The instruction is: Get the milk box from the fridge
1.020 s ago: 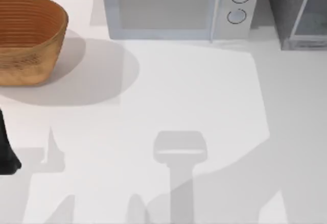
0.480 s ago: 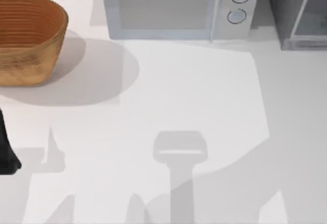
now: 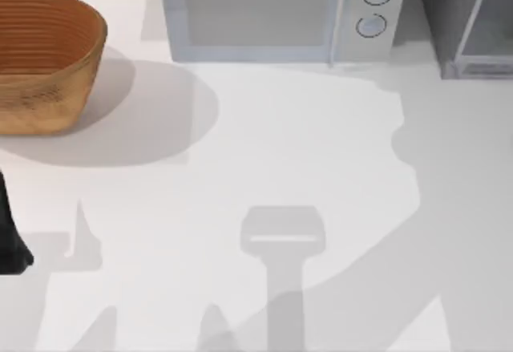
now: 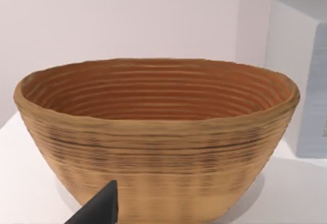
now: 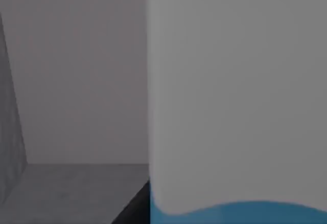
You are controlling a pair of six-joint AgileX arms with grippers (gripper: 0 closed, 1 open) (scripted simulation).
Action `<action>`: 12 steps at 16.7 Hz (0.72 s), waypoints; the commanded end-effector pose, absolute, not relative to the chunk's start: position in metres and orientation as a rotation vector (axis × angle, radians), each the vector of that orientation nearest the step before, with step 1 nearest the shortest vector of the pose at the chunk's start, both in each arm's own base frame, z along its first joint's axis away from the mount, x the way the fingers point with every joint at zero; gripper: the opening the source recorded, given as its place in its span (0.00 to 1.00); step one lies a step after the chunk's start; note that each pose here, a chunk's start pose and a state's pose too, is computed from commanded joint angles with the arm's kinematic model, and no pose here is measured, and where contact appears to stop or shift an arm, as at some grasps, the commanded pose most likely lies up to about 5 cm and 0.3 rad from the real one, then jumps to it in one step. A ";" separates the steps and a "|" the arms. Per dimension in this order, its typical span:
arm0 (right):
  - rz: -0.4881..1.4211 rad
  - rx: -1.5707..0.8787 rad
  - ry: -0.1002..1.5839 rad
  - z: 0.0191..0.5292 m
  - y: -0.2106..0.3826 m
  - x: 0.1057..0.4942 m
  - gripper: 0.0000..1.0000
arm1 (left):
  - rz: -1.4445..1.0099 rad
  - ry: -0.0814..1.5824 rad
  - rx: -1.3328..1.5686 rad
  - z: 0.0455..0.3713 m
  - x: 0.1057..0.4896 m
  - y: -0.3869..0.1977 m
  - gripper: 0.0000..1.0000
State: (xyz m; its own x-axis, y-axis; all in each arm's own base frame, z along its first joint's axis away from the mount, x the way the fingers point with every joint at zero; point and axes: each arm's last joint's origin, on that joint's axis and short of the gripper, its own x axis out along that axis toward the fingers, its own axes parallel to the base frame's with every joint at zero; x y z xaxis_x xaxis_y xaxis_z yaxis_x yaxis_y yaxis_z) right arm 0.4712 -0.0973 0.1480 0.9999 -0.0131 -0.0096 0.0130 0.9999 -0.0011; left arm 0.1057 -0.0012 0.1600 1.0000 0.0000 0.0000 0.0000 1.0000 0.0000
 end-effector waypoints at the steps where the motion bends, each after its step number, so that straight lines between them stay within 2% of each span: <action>1: -0.013 -0.001 0.009 0.155 -0.097 0.471 0.00 | 0.000 0.000 0.000 0.160 0.106 -0.001 1.00; 8: -0.012 -0.001 0.003 0.167 -0.097 0.470 0.00 | 0.000 0.000 0.000 0.160 0.106 -0.001 1.00; 12: -0.009 -0.009 -0.028 0.178 -0.099 0.447 0.00 | 0.000 0.000 0.000 0.160 0.106 -0.001 1.00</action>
State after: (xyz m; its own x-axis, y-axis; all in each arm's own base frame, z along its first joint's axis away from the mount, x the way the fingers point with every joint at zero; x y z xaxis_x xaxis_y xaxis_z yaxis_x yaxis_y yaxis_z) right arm 0.4468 -0.0988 0.1775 0.9996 -0.0089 0.0282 0.0091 0.9999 -0.0092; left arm 0.1057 -0.0012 0.1600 1.0000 0.0000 0.0000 0.0000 1.0000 0.0000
